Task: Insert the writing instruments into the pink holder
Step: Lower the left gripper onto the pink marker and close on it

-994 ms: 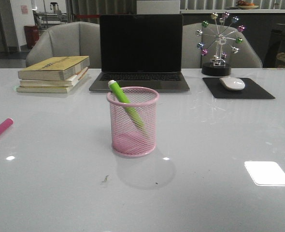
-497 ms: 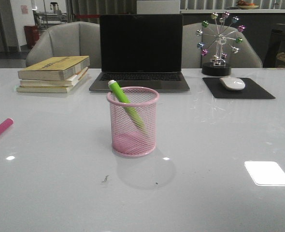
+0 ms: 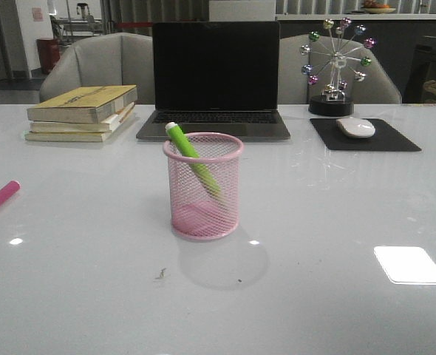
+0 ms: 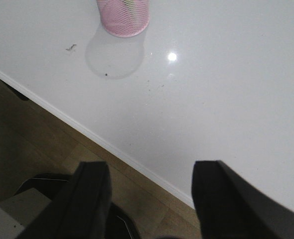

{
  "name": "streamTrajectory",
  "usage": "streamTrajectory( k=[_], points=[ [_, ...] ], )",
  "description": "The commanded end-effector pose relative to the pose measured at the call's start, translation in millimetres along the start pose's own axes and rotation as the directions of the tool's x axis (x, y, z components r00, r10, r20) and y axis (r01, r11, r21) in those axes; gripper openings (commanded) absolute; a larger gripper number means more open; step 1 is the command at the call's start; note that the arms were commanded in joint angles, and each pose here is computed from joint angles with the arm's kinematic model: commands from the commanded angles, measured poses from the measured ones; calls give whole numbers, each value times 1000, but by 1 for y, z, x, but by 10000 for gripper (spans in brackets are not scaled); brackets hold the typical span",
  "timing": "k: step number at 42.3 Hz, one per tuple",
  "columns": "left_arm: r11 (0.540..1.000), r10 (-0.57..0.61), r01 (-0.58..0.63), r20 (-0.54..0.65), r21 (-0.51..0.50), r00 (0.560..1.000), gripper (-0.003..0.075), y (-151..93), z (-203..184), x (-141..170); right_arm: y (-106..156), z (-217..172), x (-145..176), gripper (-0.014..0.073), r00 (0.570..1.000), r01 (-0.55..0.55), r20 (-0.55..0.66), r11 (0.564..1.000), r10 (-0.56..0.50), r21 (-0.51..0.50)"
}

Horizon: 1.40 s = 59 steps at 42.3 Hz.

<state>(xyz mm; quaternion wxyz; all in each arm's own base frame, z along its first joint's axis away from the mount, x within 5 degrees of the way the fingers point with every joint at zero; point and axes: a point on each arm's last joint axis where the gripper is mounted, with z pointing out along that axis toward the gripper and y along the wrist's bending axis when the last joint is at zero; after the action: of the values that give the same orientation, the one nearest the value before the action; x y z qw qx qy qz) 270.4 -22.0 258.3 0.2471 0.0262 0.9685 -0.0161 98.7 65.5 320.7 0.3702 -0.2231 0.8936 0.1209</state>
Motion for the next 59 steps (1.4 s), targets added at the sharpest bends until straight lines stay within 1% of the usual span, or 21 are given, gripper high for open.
streamTrajectory(
  k=[1, 7, 14, 22, 32, 39, 45, 49, 56, 59],
  points=[
    [999, -37, 37, 80, 4, 996, 507, 3, 5, -31, -1, -7, -12, 479, 996, 11, 91, 1000, -11, 7],
    [999, -43, 43, 20, -1, 999, 507, 6, 36, -52, -1, -7, -12, 479, 996, 11, 91, 1000, -11, 7],
    [999, -43, 43, -18, -3, 999, 507, 6, 67, -75, -1, -7, -12, 479, 996, 11, 91, 1000, -11, 7],
    [999, -43, 43, -73, -5, 996, 507, 6, 100, -91, -1, -7, -12, 479, 996, 11, 91, 1000, -11, 7],
    [999, -44, 43, -116, -7, 992, 507, 7, 128, -101, -1, -7, -12, 479, 996, 11, 91, 1000, -11, 7],
    [999, -44, 43, -118, -7, 992, 507, 7, 137, -104, -1, -7, -12, 479, 996, 11, 91, 1000, -11, 7],
    [999, -44, 43, -145, -8, 988, 501, 7, 145, -103, -1, -7, -11, 479, 996, 11, 91, 1000, -11, 7],
    [999, -44, 43, -150, -8, 988, 431, 7, 146, -102, -1, -7, -11, 479, 996, 11, 91, 1000, -11, 7],
    [999, -44, 43, -146, -8, 988, 244, 7, 146, -102, -1, -7, -11, 479, 996, 11, 91, 1000, -11, 7],
    [999, -44, 43, -146, -8, 988, 183, 7, 146, -102, -1, -7, -11, 479, 996, 11, 91, 1000, -11, 7]
  ],
)
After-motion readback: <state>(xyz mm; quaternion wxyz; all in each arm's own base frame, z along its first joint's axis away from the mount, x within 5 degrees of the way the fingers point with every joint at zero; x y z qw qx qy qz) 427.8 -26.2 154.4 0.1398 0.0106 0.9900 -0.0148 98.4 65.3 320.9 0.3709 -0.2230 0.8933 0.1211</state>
